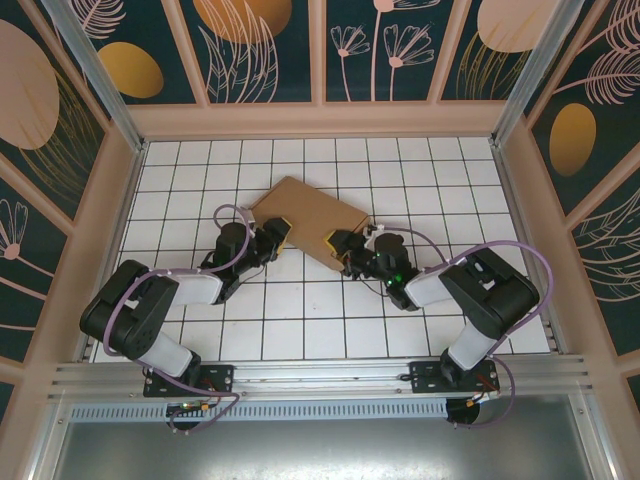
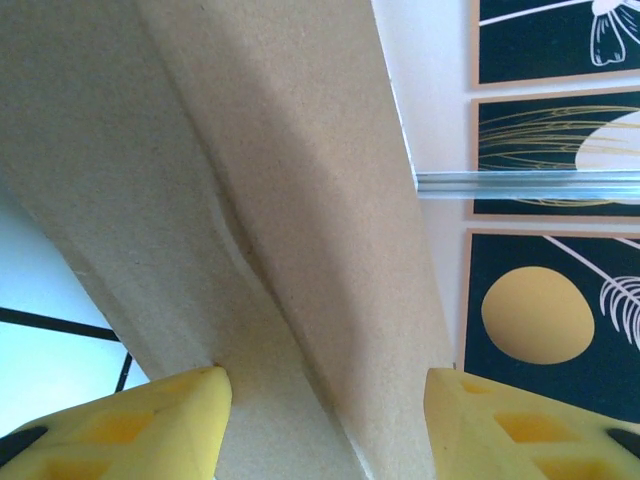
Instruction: Fold the paper box
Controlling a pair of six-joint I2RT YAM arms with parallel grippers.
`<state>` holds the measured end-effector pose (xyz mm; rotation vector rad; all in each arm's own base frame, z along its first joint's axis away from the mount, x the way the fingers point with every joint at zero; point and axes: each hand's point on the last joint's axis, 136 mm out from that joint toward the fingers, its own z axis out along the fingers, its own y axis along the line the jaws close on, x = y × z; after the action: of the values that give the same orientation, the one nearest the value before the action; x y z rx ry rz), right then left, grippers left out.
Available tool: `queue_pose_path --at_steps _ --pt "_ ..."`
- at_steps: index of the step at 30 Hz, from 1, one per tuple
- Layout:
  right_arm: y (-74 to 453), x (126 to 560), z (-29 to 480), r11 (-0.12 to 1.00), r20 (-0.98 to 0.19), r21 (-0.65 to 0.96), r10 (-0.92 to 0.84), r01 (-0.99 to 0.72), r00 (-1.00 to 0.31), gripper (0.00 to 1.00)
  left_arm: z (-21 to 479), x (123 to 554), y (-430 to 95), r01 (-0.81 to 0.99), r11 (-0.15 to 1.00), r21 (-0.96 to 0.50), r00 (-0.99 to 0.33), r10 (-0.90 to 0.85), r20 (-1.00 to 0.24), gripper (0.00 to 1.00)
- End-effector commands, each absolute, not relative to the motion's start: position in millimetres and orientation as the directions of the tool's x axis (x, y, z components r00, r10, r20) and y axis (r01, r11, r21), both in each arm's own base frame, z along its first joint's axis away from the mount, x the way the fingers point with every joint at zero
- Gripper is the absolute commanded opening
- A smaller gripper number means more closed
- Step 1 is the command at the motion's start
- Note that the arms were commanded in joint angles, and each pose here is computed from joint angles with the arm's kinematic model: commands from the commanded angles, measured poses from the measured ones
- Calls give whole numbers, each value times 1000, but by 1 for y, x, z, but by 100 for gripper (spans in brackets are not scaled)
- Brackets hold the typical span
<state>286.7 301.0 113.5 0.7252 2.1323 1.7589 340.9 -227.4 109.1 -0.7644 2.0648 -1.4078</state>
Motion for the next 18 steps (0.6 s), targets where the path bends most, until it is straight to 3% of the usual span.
queue_pose_path --at_steps 1,4,9,13,18 --pt "337 226 204 -87 7 996 202 -11 -979 35 139 333 -249 -28 269 -963 -775 -615 -149 56" --pt "327 233 203 -50 -4 999 221 -15 -975 36 153 327 -251 53 353 -934 -795 -552 -253 57" --pt "298 249 194 79 -47 996 256 -28 -966 35 182 328 -219 184 691 -699 -709 -400 -581 60" --pt "269 261 190 150 -63 988 294 -20 -954 35 215 327 -215 310 808 -501 -654 -201 -729 58" --pt "256 258 192 174 -70 984 272 -23 -960 35 229 314 -241 458 885 -81 -510 188 -839 58"
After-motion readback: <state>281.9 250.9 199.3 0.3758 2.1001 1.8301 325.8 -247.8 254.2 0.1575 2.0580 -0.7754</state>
